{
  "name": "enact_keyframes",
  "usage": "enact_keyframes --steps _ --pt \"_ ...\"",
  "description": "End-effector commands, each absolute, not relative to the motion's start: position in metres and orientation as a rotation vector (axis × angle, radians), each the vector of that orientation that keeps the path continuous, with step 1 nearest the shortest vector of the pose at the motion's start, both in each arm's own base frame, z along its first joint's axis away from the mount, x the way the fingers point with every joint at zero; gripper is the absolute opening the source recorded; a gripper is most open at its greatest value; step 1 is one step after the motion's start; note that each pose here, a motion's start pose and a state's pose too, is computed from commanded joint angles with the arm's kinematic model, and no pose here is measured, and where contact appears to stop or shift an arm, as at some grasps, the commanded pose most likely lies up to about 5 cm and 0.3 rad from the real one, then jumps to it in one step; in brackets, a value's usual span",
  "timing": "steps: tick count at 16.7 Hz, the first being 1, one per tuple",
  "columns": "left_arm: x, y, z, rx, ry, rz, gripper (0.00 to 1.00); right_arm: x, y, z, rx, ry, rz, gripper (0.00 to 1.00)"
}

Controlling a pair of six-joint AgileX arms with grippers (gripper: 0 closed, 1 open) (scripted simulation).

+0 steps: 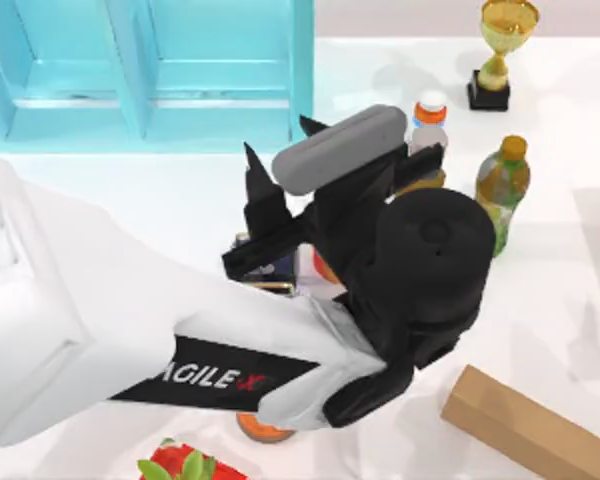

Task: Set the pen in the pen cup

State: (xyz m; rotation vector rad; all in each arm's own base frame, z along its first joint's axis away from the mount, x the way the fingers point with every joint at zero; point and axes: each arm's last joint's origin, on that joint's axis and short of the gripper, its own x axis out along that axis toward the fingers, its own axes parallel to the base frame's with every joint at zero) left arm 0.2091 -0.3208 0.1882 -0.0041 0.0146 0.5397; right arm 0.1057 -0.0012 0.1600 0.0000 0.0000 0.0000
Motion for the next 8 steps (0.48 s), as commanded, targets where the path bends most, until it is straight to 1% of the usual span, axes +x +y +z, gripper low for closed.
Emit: enact_keyframes --steps 2,3,8 --pt "0.2091 -0.3208 0.1882 -0.004 0.015 0.54 0.98 0.1057 -0.0012 0.16 0.0 0.0 0.0 1.0" --pt "0.2091 -0.3208 0.1882 -0.004 0.015 0.54 1.0 0.1057 -0.0012 0.16 0.0 0.0 0.0 1.0" --pt "0.2091 -0.3208 0.1882 -0.004 0.015 0.54 1.0 0.1057 -0.0012 0.16 0.0 0.0 0.0 1.0"
